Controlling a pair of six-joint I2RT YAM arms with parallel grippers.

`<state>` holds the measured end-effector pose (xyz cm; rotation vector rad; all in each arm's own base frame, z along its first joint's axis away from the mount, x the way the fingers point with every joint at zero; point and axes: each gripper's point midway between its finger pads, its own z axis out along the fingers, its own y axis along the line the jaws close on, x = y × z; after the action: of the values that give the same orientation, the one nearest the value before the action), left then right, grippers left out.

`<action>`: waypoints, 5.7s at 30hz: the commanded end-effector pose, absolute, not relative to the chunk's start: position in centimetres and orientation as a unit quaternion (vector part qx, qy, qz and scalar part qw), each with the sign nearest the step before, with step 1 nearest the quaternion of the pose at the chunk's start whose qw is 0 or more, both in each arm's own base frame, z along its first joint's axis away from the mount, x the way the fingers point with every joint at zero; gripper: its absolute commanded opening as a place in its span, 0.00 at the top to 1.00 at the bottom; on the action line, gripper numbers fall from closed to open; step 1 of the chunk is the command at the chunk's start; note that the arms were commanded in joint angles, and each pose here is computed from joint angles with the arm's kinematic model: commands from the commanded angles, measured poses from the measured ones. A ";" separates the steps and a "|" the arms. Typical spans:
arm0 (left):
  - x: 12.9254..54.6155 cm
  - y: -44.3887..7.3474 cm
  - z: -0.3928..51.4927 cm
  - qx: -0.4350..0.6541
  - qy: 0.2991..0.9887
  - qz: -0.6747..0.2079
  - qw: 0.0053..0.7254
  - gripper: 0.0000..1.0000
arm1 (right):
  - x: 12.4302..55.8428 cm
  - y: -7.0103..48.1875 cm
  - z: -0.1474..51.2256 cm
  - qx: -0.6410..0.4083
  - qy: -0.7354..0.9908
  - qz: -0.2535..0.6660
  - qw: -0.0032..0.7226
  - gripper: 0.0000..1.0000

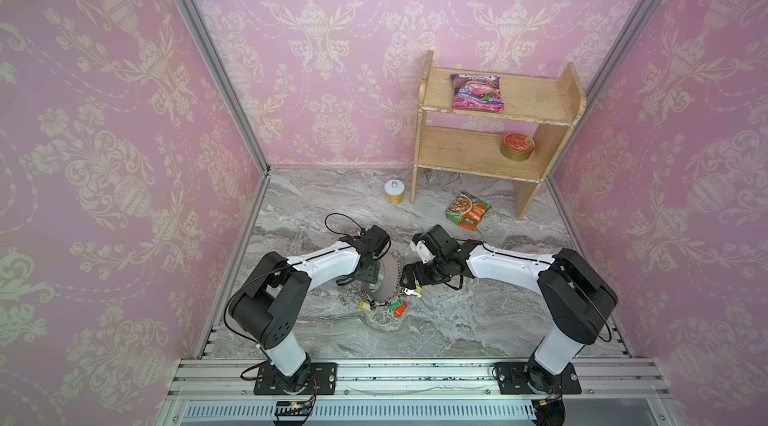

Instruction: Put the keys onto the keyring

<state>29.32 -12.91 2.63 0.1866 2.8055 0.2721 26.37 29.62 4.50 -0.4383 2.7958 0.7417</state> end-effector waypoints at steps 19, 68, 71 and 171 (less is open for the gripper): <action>31.1 -16.1 -0.1 0.123 0.985 0.000 0.119 0.41 | 21.0 33.5 3.9 -0.191 0.927 0.321 0.016 0.00; 26.6 -23.3 5.3 0.174 0.965 -0.119 0.158 0.39 | 21.1 27.7 5.9 -0.090 0.931 0.341 0.099 0.20; 26.4 -22.3 5.6 0.162 0.967 -0.106 0.164 0.37 | 20.2 28.8 5.9 -0.113 0.928 0.345 0.087 0.21; 27.2 -20.4 5.0 0.112 0.966 -0.142 0.187 0.35 | 21.3 29.9 4.8 0.076 0.945 0.316 0.026 0.58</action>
<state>27.52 -20.35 5.24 0.2938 2.7182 -0.4043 22.34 30.03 5.10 0.2166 2.8737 0.9882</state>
